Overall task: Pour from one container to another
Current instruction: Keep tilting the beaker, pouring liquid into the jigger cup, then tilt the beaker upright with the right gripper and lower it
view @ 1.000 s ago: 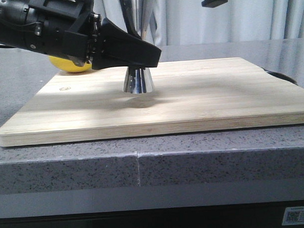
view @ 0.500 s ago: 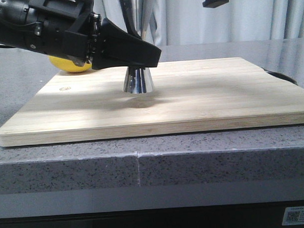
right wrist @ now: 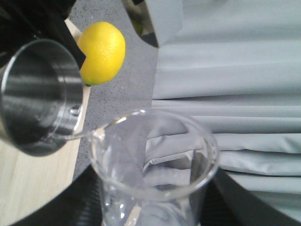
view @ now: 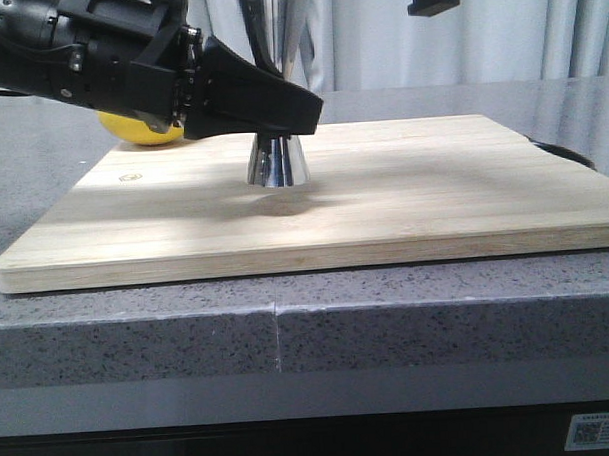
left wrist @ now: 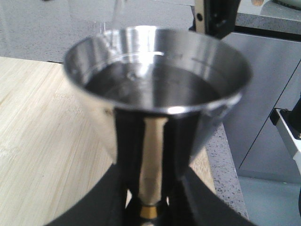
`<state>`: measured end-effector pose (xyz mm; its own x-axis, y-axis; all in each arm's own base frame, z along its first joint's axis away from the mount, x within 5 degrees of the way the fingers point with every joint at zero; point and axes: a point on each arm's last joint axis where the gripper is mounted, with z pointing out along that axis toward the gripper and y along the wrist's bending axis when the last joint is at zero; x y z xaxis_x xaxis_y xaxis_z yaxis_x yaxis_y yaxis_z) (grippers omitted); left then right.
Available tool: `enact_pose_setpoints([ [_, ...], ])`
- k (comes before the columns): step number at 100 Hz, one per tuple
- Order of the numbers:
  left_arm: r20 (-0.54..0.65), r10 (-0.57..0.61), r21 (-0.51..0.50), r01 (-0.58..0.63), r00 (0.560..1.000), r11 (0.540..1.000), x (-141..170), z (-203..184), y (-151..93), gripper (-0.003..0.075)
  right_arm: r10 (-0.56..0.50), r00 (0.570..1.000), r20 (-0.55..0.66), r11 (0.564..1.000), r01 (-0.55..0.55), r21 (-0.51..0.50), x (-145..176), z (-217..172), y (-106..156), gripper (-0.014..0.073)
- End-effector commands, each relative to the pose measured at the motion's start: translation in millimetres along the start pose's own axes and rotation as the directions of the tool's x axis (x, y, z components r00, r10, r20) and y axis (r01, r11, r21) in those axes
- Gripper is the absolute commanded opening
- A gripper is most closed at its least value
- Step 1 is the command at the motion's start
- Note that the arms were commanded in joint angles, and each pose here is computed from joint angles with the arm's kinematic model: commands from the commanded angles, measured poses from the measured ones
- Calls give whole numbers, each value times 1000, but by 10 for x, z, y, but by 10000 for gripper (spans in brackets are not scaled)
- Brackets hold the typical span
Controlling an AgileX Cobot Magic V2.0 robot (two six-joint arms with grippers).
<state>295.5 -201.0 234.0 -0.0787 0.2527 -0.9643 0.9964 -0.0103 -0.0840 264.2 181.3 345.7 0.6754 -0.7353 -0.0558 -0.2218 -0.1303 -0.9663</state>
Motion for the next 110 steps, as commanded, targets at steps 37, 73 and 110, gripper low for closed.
enact_pose_setpoints([
  [37, 135, 46, 60, -55, 990, 997, -346, -54, -136, -19, -4, 1000, -10, 997, 5, 81, -15, -142, -233, 132],
  [73, 135, 46, 60, -55, 990, 997, -346, -54, -136, -19, 150, 989, 9, 982, -150, 112, -17, -144, -261, 132],
  [110, 135, 46, 60, -55, 990, 997, -345, -54, -136, -19, 412, 909, 58, 895, -416, 159, -12, -152, -312, 132],
])
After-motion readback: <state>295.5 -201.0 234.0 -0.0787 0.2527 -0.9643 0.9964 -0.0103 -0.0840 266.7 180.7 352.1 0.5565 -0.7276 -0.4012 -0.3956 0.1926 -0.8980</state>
